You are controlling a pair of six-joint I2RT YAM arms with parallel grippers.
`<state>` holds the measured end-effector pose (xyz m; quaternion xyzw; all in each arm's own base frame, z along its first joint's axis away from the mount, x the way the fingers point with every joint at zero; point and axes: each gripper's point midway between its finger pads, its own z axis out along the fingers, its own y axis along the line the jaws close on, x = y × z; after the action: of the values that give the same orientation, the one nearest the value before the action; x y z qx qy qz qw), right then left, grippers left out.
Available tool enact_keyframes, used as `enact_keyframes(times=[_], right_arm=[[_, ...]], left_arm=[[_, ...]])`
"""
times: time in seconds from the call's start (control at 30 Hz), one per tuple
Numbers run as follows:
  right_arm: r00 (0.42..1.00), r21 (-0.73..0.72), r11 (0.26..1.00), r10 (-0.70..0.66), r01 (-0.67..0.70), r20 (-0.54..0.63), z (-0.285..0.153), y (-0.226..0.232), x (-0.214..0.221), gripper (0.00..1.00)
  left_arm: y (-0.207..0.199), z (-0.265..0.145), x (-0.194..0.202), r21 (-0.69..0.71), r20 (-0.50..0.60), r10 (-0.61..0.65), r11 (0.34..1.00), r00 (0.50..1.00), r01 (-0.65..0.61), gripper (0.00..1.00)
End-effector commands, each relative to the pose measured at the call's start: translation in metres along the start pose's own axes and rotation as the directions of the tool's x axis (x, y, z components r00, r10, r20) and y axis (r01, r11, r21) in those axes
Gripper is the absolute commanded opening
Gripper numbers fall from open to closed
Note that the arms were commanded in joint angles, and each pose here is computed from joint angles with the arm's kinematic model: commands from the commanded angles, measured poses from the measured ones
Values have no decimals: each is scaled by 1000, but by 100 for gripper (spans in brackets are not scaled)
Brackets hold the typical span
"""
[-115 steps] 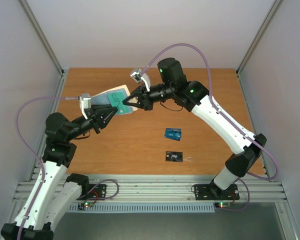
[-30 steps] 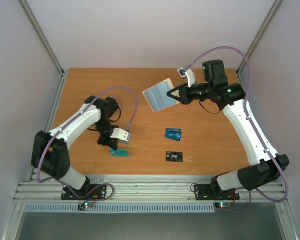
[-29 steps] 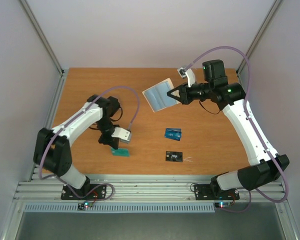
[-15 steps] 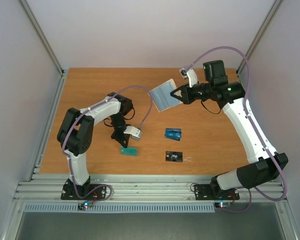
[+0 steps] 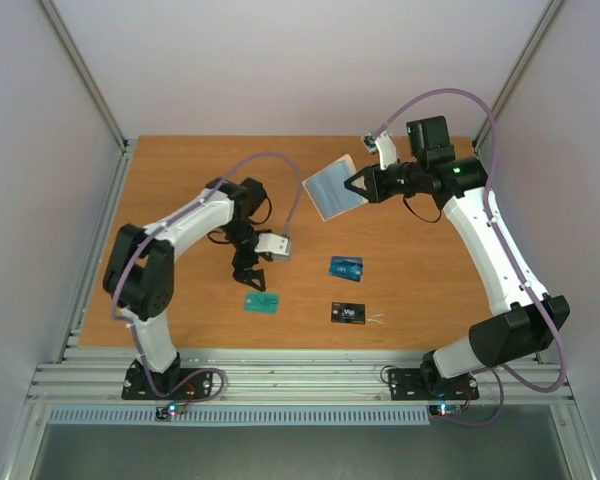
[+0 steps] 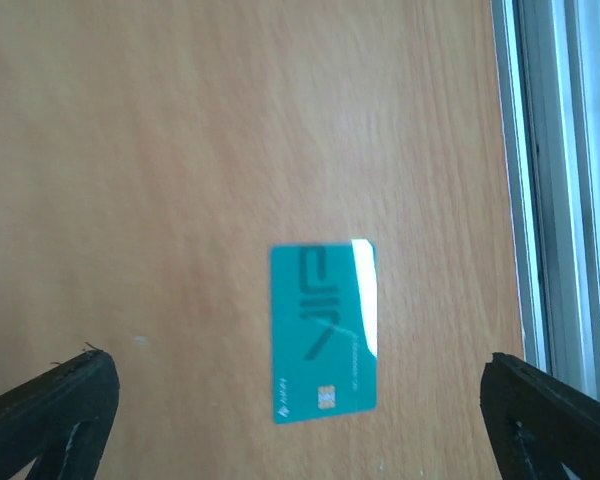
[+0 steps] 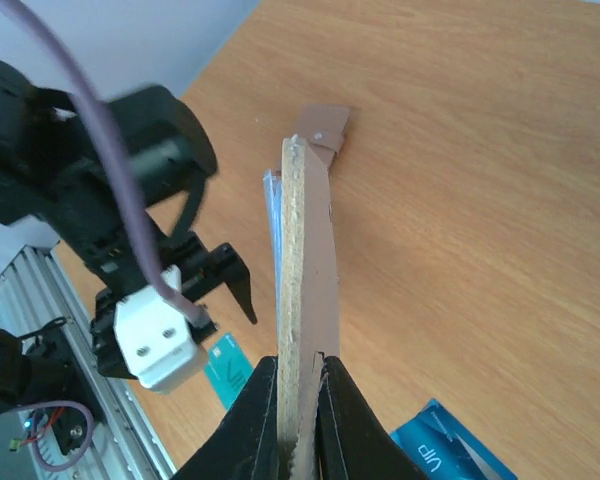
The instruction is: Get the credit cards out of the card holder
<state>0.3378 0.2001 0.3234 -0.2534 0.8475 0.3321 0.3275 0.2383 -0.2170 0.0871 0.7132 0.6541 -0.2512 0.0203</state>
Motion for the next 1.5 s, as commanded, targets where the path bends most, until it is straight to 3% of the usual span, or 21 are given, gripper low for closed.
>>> enact_keyframes(times=[0.0, 0.07, 0.17, 0.23, 0.27, 0.4, 0.5, 0.7, 0.8, 0.87, 0.93, 0.97, 1.0, 1.1, 1.2, 1.3, 1.47], right_arm=[[996, -79, 995, -49, 55, 75, -22, 29, -18, 1], [993, -163, 984, -53, 70, 106, -28, 47, -20, 1], [986, -327, 939, -56, 106, 159, -36, 83, -23, 1], [981, -433, 889, -75, 148, 180, -40, 112, -20, 1], [978, -455, 875, -87, 167, 191, -41, 120, -20, 1], [970, -517, 833, -91, 198, 226, -48, 139, -24, 1], [970, -595, 776, -92, 211, 225, -50, 156, -21, 1], [972, -610, 761, -130, 224, 195, -31, 182, -7, 1], [968, -617, 749, -148, 242, 201, -28, 196, -5, 1], [966, -614, 749, -157, 250, 203, -25, 201, -4, 1], [969, -611, 754, -154, 242, 195, -23, 203, -2, 3], [971, -610, 757, -150, 235, 188, -22, 203, -2, 9], [973, -616, 754, -148, 228, 178, -22, 204, 0, 18], [965, -629, 732, -188, 261, 182, -34, 211, 3, 44], [947, -594, 738, -238, 321, 216, -45, 212, 3, 51], [942, -578, 744, -251, 334, 222, -50, 213, 1, 42], [949, -562, 765, -233, 314, 213, -46, 209, -5, 14]], left_arm=[[1, -81, -65, -205, 308, 10, 977, 951, 56, 99], [-9, -122, -84, -243, 482, -15, 958, 876, 150, 100], [-21, -165, -104, -215, 690, -76, 928, 719, 304, 99], [-26, -179, -111, -174, 764, -113, 912, 635, 372, 99], [-29, -185, -115, -105, 809, -168, 902, 564, 419, 99], [-61, -209, -126, 2, 923, -156, 916, 353, 400, 99], [-76, -217, -121, 48, 951, -166, 911, 259, 409, 99], [-124, -231, -126, -10, 953, -70, 965, 296, 262, 99], [-125, -234, -121, -32, 958, -56, 954, 281, 299, 97], [-126, -238, -119, -48, 965, -38, 947, 260, 317, 74], [-129, -241, -118, -49, 969, -33, 946, 243, 320, 25], [-130, -242, -117, -46, 971, -35, 944, 238, 325, 5], [-131, -243, -116, -48, 971, -33, 942, 235, 333, 1], [-137, -249, -116, -84, 973, 9, 944, 230, 320, 0], [-143, -256, -117, -122, 973, 54, 945, 224, 303, 0], [-146, -257, -117, -152, 970, 85, 945, 230, 289, 0], [-150, -251, -116, -166, 963, 99, 950, 250, 264, 0]])
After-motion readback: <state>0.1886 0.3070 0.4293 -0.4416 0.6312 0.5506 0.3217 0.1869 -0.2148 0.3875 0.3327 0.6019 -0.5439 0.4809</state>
